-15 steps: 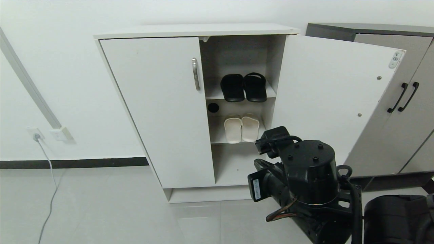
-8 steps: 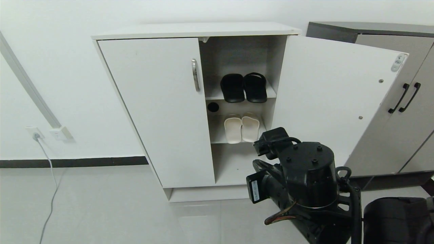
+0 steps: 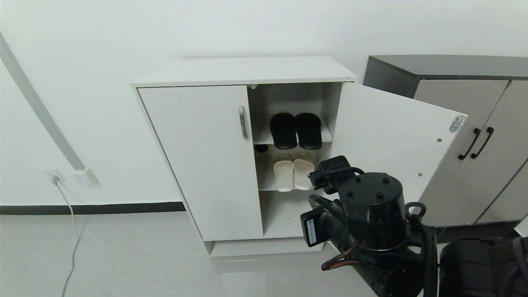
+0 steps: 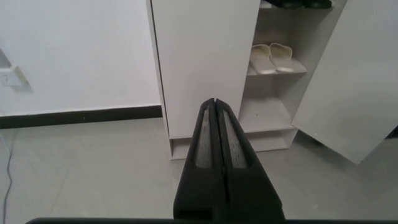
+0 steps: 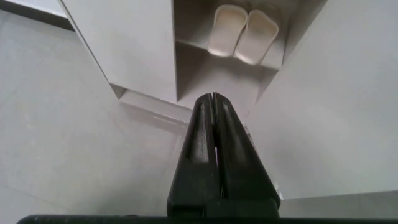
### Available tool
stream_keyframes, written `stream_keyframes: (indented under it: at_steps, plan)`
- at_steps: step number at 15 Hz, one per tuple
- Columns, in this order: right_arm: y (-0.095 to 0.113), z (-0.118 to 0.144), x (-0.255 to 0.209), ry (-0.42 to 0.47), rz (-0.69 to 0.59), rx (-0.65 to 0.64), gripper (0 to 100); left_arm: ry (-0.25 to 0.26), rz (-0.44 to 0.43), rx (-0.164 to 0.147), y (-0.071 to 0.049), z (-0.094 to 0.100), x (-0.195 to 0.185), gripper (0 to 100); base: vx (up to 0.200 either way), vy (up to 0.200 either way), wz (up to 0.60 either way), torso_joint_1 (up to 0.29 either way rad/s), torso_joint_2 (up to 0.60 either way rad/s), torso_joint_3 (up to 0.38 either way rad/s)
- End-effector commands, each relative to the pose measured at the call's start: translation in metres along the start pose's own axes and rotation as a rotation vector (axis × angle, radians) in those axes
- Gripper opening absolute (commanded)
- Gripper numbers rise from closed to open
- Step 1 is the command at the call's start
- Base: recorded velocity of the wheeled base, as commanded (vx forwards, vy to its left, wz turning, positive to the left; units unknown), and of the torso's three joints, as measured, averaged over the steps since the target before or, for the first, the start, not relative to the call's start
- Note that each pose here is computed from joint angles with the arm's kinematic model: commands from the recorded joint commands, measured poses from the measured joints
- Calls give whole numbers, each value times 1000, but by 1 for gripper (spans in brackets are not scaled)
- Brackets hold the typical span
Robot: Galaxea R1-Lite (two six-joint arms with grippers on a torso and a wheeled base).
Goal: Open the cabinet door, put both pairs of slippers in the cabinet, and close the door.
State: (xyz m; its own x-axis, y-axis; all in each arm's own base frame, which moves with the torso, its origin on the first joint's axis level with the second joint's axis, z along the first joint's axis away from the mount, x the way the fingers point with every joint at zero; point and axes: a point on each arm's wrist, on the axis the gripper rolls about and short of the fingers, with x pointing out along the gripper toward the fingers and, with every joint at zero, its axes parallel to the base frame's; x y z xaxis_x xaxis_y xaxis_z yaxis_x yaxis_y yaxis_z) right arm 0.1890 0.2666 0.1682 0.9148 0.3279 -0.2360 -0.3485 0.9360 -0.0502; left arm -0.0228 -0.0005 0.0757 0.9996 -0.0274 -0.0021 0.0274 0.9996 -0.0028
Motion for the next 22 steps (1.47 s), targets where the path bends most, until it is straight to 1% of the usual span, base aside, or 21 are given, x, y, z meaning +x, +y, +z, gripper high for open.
stream_keyframes:
  at_steps: [1, 12, 22]
  plan:
    - [0, 0, 0, 0, 0, 0, 0, -1, 0, 0, 0, 0, 0, 0, 0, 0, 0, 115, -466, -344]
    - [0, -1, 1, 2, -1, -2, 0, -1, 0, 0, 0, 0, 0, 0, 0, 0, 0, 165, -489, -322]
    - [0, 1, 0, -4, 2, 2, 0, -1, -2, 1, 0, 0, 0, 0, 0, 0, 0, 235, -560, -325]
